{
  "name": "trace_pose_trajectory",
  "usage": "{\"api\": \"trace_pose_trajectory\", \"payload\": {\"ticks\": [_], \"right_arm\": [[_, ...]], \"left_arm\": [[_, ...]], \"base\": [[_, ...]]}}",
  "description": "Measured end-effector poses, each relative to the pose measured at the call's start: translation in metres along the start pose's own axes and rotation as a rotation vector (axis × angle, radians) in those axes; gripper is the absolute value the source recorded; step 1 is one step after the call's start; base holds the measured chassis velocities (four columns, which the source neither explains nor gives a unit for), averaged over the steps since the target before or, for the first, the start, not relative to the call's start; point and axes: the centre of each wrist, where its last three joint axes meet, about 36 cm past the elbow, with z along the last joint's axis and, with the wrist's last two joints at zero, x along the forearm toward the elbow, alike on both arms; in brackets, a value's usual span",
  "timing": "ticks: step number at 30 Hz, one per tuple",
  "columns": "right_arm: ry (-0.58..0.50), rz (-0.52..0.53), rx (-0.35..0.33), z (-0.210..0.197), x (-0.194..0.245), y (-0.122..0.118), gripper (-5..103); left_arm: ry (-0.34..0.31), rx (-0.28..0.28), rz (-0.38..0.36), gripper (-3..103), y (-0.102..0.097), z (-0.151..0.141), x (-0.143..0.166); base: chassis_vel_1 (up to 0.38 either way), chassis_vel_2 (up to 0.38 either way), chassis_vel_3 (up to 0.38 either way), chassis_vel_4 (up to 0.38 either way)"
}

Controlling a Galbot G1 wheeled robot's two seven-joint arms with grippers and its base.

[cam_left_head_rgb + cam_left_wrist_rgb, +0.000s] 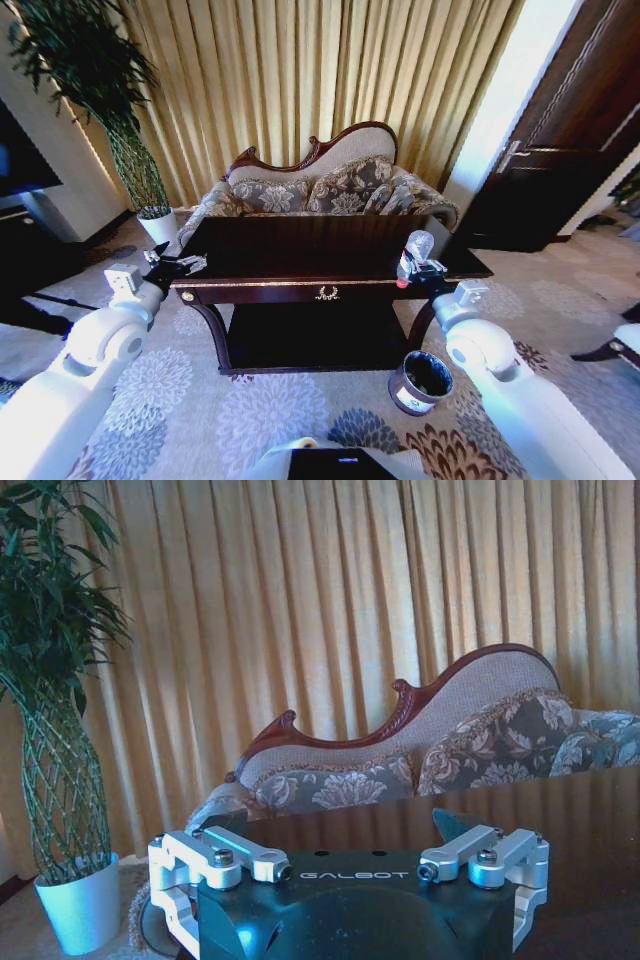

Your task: Move to the front of the table and place the trash on the table into the trash bin.

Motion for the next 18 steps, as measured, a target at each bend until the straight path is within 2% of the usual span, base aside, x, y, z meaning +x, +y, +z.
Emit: {"api": "trace_pose_trajectory", "payload": {"ticks": [18], "right_arm": [[0.018, 0.014, -0.008, 0.0076, -0.0072, -0.0052, 19]], "left_arm": [[-0.001, -0.005, 0.001, 100, 0.0013, -0.0005, -0.0007]], "base": [[0.096, -0.090, -0.092, 0.094]]}}
